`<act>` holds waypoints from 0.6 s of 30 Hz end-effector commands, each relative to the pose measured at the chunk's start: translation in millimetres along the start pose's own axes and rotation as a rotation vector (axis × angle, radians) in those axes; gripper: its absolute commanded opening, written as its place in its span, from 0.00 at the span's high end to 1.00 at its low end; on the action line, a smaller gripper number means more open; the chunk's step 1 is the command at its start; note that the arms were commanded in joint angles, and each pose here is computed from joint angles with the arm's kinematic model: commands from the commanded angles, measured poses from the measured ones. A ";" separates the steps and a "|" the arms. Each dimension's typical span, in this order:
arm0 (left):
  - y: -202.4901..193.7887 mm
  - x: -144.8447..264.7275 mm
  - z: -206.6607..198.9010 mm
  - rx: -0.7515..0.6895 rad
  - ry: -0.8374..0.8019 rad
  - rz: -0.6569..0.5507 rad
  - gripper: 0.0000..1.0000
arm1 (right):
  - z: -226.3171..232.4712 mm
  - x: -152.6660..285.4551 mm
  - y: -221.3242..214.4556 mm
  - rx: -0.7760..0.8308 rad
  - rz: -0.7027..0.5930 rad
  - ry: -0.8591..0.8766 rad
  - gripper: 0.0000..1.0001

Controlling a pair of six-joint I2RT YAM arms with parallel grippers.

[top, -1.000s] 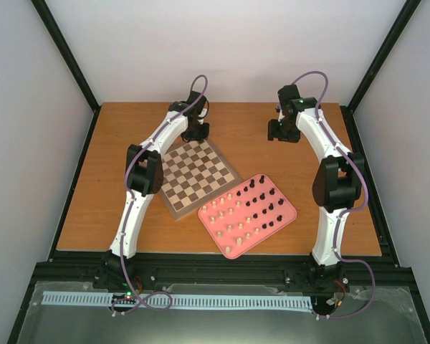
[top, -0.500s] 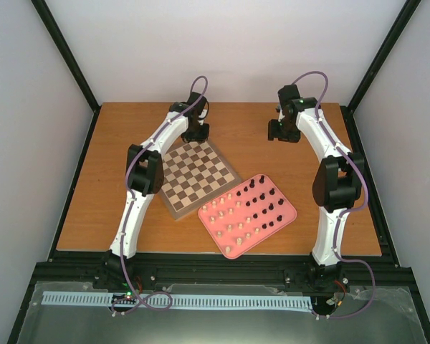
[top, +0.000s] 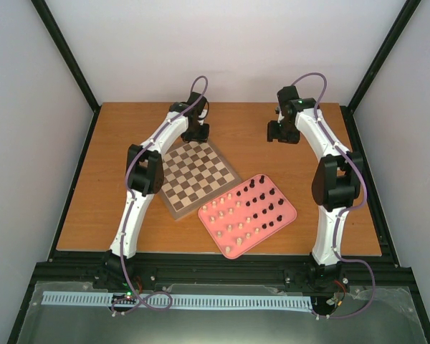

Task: Set up the chess pieces on the board
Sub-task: Place the chess piece on the chessboard.

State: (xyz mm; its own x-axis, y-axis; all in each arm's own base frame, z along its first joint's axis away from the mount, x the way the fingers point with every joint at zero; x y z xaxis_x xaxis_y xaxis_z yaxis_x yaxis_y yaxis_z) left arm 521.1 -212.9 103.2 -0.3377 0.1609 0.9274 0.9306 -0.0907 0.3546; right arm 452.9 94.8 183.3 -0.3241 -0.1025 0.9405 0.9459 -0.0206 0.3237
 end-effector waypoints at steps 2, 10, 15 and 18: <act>14.7 24.1 -5.4 -0.023 -0.020 -0.065 0.44 | -3.8 5.1 2.9 -0.001 -0.011 -0.007 0.36; 14.5 62.3 -6.4 -0.046 -0.027 -0.088 0.30 | -9.0 21.0 -9.4 0.001 -0.012 -0.035 0.33; 10.0 104.1 -3.4 -0.057 -0.012 -0.122 0.23 | -16.8 34.8 -57.1 -0.013 0.050 -0.044 0.28; -0.3 124.9 -0.9 -0.059 -0.007 -0.121 0.22 | -24.2 43.9 -94.5 -0.030 0.091 -0.061 0.28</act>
State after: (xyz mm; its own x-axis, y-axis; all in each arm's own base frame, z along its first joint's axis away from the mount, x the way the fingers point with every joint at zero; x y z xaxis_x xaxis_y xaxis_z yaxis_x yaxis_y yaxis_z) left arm 498.6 -203.2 169.3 -0.3913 0.1775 0.9030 0.9024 -0.1187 0.4143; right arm 391.1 79.8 180.2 -0.2519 -0.0656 0.9655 0.9677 -0.0198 0.2511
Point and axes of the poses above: each gripper's point midway between its finger pads, its own x axis back along the fingers, its own z axis along the line the jaws close on, y = z × x, the point moved 5 cm from there along x, back along the fingers, and after that the axes turned 1 degree about x, right-handed, at the moved point
